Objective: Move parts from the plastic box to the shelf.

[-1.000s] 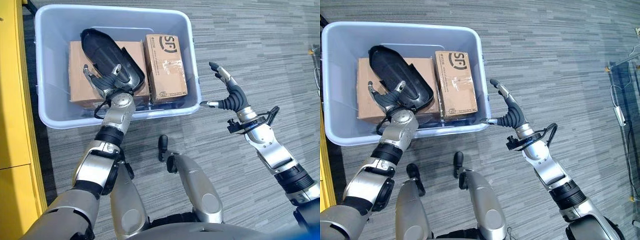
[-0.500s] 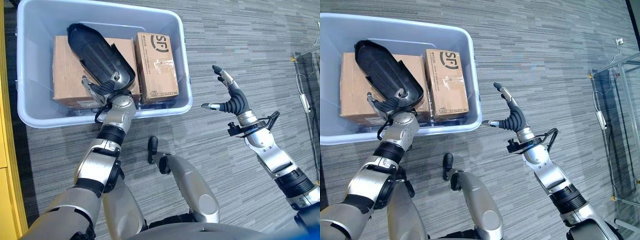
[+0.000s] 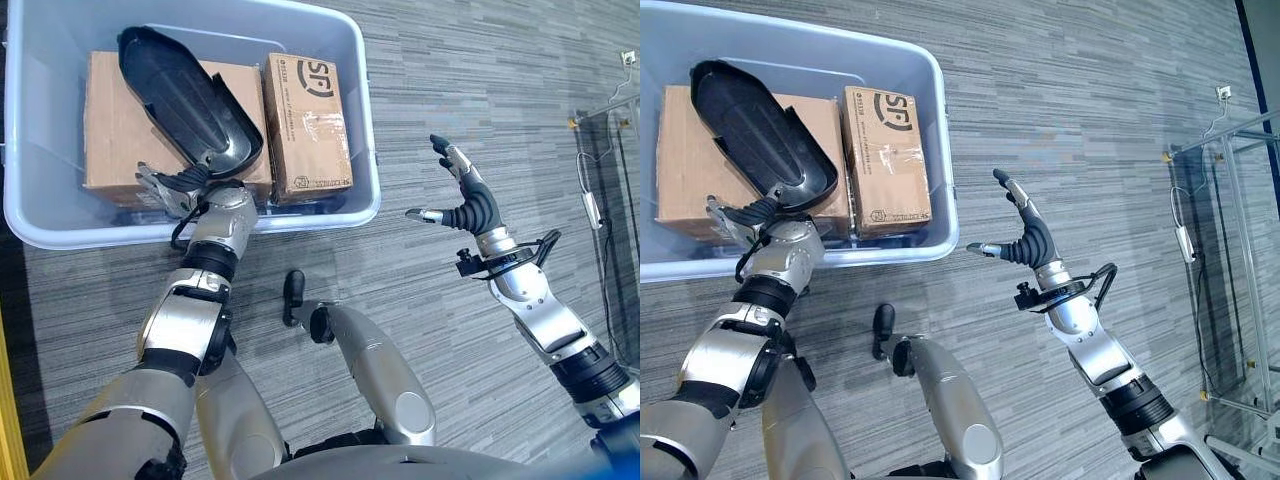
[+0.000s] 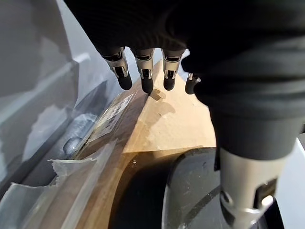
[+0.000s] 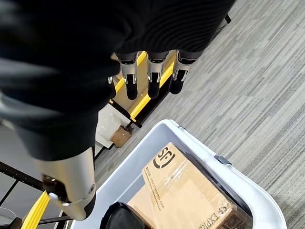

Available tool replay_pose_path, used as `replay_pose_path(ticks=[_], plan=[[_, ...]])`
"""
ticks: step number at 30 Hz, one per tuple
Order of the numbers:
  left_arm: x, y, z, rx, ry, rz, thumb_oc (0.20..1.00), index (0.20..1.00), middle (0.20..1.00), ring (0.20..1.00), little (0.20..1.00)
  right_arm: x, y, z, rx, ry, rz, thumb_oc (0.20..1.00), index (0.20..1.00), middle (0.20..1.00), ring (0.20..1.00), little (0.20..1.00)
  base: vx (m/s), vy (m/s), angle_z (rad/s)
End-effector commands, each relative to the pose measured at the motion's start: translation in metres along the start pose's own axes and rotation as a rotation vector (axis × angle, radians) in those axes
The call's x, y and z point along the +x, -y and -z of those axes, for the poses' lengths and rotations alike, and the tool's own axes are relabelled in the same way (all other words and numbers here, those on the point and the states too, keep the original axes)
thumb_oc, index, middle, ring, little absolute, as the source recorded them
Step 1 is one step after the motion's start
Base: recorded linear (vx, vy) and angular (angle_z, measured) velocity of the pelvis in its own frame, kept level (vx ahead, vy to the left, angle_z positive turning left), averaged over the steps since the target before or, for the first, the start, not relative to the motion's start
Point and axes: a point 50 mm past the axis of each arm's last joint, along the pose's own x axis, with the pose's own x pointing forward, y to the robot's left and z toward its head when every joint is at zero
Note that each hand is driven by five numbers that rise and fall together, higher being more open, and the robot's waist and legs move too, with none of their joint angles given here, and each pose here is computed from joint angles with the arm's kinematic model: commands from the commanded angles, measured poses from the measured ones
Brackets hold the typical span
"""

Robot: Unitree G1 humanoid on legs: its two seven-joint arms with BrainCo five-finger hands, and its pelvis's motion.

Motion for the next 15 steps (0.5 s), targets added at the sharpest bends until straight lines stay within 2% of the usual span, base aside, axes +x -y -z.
replay_pose_path(ticks=[1,4,6,8,13,14,15], plan=[[0.014,-0.01,-0.054,-0.022,0.184,-0.08,1.0,1.0,1.0,1.0,1.0,0.005,0.011,-0.03,0.063,0.129,0.079,1.0,1.0,1.0,1.0,1.0,0.04,-0.026,-0.01],[0.024,-0.018,-0.06,0.027,0.242,-0.119,1.0,1.0,1.0,1.0,1.0,0.003,0.012,-0.028,0.064,0.114,0.086,1.0,1.0,1.0,1.0,1.0,0.04,-0.019,0.02],[0.03,-0.02,-0.059,0.034,0.209,-0.107,1.0,1.0,1.0,1.0,1.0,0.003,0.013,-0.028,0.044,0.111,0.078,1.0,1.0,1.0,1.0,1.0,0.04,0.063,-0.05],[0.036,-0.026,-0.066,0.155,0.301,-0.16,1.0,1.0,1.0,1.0,1.0,0.006,0.017,-0.028,0.033,0.104,0.082,1.0,1.0,1.0,1.0,1.0,0.02,0.034,-0.03],[0.045,-0.03,-0.069,0.363,0.4,-0.139,1.0,1.0,1.0,1.0,1.0,0.006,0.02,-0.026,0.021,0.089,0.074,1.0,1.0,1.0,1.0,1.0,0.03,0.014,-0.03],[0.051,-0.034,-0.074,0.521,0.51,-0.162,1.0,1.0,1.0,1.0,1.0,0.007,0.022,-0.026,0.012,0.087,0.073,1.0,1.0,1.0,1.0,1.0,0.03,0.066,-0.11],[0.052,-0.035,-0.077,0.568,0.546,-0.161,1.0,1.0,1.0,1.0,1.0,0.007,0.024,-0.025,0.008,0.086,0.07,1.0,1.0,1.0,1.0,1.0,0.03,0.077,-0.14]])
